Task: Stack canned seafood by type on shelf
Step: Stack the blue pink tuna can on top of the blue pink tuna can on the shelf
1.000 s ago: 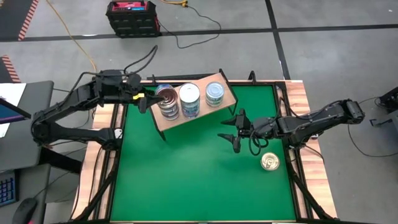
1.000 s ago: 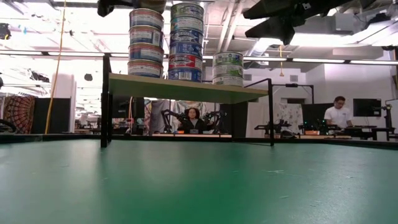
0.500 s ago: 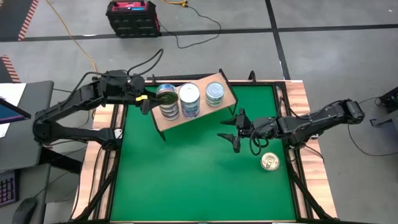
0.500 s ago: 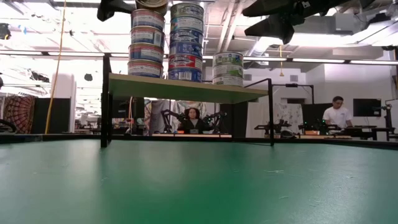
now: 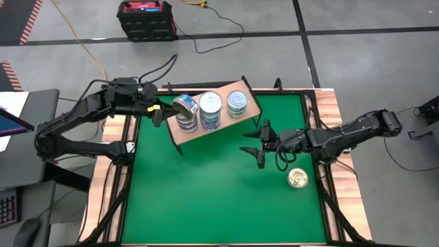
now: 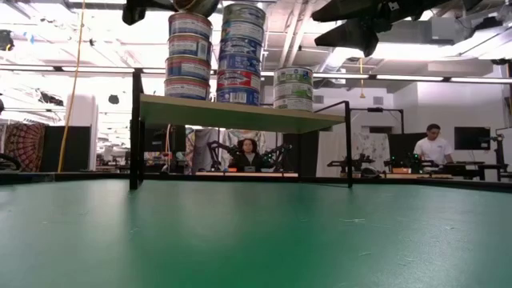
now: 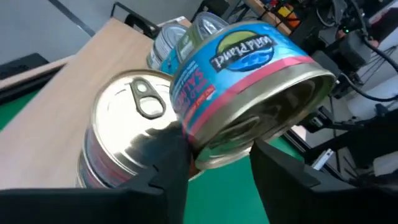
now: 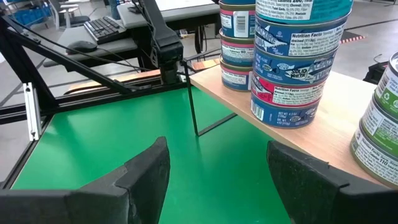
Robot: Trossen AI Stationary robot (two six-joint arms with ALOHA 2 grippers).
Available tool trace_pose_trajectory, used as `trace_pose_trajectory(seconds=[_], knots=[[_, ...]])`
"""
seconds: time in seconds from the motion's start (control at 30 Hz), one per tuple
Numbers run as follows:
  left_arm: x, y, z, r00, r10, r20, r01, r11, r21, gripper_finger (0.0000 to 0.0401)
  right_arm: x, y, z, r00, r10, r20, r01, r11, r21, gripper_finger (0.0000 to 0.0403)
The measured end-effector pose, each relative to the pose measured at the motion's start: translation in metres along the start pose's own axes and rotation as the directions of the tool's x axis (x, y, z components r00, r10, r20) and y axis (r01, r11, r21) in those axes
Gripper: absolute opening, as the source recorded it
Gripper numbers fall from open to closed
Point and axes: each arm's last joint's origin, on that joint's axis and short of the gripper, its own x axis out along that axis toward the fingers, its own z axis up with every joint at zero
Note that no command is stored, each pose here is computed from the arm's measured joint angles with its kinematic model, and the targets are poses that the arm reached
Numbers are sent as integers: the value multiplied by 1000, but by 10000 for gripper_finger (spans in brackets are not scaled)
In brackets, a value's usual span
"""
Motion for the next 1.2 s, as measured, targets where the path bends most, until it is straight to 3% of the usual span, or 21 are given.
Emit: trace_pose_trajectory(seconds=[0.27, 0.9, 1.2], knots=[[-3, 2, 0, 999, -25, -21, 25, 999, -25, 116, 0, 0, 0, 1000, 0, 0, 0, 1000, 0, 292], [-5, 1, -1, 999, -42, -26, 42, 999, -3, 114, 3, 3, 2, 999, 34, 35, -34, 999, -10, 292], [-31, 0, -4, 999, -32, 33, 29, 997, 66, 114, 3, 5, 4, 997, 44, 58, -43, 999, -32, 292]])
